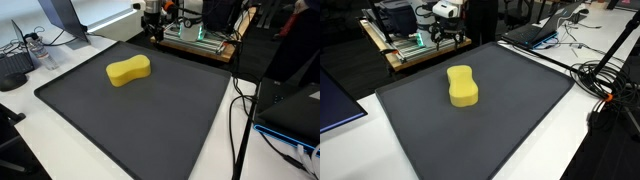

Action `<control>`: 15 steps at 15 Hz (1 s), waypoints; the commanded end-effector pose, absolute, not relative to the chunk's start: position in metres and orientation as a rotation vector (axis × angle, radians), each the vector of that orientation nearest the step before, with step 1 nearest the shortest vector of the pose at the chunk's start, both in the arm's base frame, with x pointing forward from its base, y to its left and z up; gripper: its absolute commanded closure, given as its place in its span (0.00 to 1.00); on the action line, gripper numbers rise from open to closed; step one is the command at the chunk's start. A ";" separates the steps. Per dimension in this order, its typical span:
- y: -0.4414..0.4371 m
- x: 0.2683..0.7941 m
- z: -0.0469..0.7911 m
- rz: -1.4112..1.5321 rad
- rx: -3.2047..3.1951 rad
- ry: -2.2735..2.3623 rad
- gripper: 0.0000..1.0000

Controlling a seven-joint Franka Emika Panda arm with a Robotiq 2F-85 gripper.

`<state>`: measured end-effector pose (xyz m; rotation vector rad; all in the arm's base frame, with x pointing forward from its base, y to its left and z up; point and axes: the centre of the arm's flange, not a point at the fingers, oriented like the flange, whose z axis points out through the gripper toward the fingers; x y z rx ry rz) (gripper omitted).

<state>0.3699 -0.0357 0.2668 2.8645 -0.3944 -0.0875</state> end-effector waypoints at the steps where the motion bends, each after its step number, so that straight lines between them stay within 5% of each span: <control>1: -0.035 0.370 0.268 -0.082 2.865 -0.395 0.00; 15: -0.177 0.398 0.249 0.070 3.364 -0.734 0.00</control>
